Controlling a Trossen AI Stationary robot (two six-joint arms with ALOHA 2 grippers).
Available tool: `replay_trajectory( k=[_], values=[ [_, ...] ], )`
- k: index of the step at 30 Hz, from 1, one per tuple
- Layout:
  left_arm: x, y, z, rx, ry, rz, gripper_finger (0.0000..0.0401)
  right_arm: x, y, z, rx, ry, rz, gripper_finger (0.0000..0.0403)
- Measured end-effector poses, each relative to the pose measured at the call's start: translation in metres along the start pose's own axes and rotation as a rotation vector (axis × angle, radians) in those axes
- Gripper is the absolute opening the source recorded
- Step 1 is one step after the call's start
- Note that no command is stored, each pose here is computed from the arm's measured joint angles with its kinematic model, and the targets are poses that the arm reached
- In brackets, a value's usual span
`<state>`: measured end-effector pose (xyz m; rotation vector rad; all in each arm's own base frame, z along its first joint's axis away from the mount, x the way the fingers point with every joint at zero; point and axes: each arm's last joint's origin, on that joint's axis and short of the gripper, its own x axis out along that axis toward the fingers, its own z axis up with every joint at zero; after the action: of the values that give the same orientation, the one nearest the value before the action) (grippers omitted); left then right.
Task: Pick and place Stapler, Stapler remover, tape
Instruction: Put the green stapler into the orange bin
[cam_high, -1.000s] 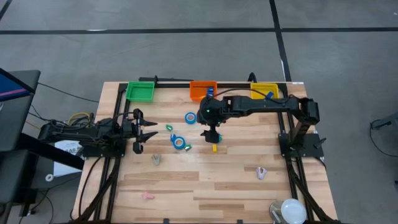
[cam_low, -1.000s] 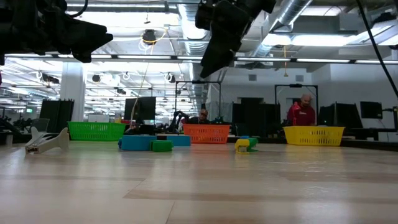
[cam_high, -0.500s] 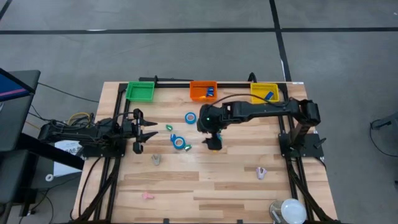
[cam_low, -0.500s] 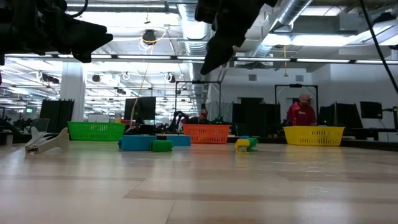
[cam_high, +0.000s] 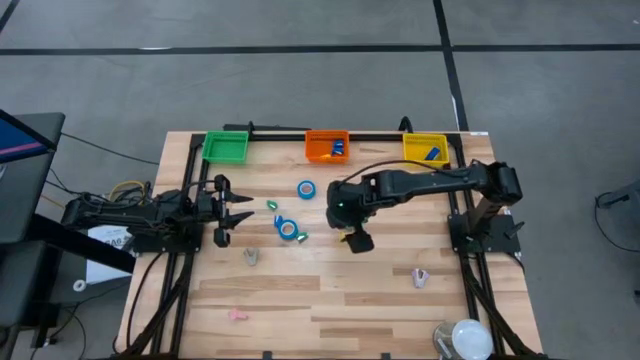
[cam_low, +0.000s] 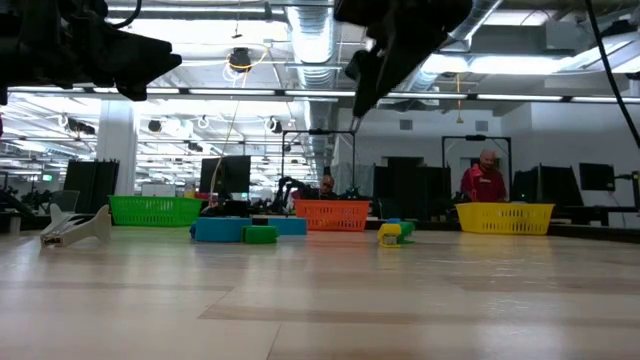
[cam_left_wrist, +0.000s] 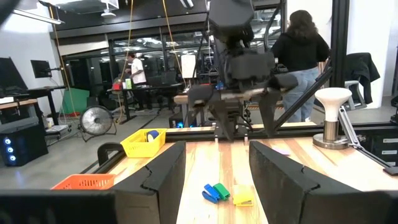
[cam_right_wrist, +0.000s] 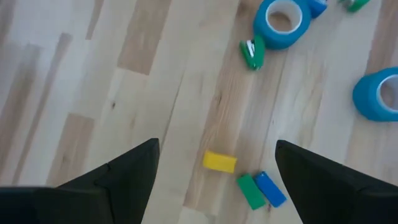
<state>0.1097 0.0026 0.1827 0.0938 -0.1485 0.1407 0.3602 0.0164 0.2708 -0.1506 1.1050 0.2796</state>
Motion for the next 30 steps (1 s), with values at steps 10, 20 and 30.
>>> replay_trajectory(
  k=[10, 20, 30],
  values=[
    [0.000, 0.000, 0.000, 0.000, 0.000, 0.001, 0.0168, 0.016, 0.005, -0.026, -0.180, 0.076, 0.026, 0.0313],
    [0.000, 0.000, 0.000, 0.000, 0.000, 0.001, 0.0168, 0.021, -0.001, -0.027, -0.036, 0.070, 0.001, 0.0313],
    [0.000, 0.000, 0.000, 0.000, 0.000, 0.000, 0.0168, -0.015, -0.013, -0.014, 0.237, -0.181, -0.055, 0.0313]
  ],
)
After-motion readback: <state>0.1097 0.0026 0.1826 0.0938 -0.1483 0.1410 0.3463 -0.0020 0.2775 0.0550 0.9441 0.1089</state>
